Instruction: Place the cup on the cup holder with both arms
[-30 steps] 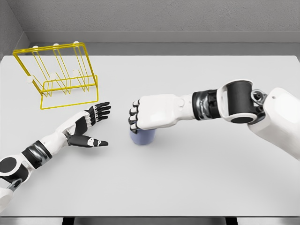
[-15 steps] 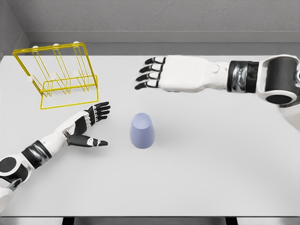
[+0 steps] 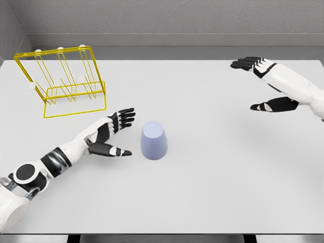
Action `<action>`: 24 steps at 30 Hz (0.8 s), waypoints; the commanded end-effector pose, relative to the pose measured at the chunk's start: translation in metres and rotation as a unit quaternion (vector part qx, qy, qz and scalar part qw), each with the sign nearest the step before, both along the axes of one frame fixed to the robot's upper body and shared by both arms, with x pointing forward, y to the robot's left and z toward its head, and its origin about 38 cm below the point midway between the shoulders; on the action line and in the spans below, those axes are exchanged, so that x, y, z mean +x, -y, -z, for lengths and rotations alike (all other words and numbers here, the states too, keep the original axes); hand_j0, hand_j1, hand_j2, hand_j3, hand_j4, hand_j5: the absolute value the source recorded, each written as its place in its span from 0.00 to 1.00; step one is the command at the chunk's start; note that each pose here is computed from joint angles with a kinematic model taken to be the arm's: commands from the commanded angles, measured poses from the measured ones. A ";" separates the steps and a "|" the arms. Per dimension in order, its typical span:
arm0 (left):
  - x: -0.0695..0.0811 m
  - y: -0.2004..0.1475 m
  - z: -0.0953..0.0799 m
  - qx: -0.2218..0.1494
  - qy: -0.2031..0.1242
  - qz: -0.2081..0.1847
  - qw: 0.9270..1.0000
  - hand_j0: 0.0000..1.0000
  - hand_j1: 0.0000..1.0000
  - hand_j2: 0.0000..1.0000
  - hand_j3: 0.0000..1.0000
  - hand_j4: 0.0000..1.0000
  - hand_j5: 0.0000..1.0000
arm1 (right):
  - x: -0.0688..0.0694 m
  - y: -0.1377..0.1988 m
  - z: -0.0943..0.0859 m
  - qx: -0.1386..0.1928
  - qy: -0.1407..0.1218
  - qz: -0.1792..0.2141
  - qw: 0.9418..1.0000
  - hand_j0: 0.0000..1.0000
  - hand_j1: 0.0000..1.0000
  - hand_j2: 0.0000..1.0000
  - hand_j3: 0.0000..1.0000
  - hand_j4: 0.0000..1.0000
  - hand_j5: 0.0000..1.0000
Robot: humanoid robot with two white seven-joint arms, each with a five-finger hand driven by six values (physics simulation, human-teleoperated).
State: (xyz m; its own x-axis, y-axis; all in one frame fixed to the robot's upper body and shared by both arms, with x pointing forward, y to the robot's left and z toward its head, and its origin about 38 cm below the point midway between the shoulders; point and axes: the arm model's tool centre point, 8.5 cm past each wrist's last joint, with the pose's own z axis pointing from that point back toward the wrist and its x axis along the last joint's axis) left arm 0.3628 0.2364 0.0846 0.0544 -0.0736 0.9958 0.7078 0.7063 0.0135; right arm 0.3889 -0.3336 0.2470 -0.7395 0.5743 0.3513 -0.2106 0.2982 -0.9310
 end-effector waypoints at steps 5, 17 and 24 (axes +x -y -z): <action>0.001 0.023 0.002 -0.004 -0.013 0.019 1.000 1.00 1.00 1.00 1.00 1.00 1.00 | -0.001 0.007 0.002 0.014 -0.003 0.010 1.000 1.00 1.00 1.00 1.00 1.00 1.00; 0.001 0.040 -0.001 -0.015 -0.014 0.033 0.999 1.00 1.00 1.00 1.00 1.00 1.00 | 0.000 0.010 0.009 0.017 -0.015 0.015 1.000 1.00 1.00 1.00 1.00 1.00 1.00; 0.002 0.050 -0.002 -0.021 -0.014 0.041 0.999 1.00 1.00 1.00 1.00 1.00 1.00 | -0.001 0.009 0.008 0.017 -0.012 0.013 1.000 1.00 1.00 1.00 1.00 1.00 1.00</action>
State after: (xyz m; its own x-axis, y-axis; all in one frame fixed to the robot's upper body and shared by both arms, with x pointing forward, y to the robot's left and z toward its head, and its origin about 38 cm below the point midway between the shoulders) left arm 0.3652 0.1883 0.0865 0.0746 -0.0434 0.9963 0.7613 0.6478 -0.0287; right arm 0.3882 -0.3426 0.2384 -0.7145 0.5853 0.3834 -0.2235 0.3283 -0.9178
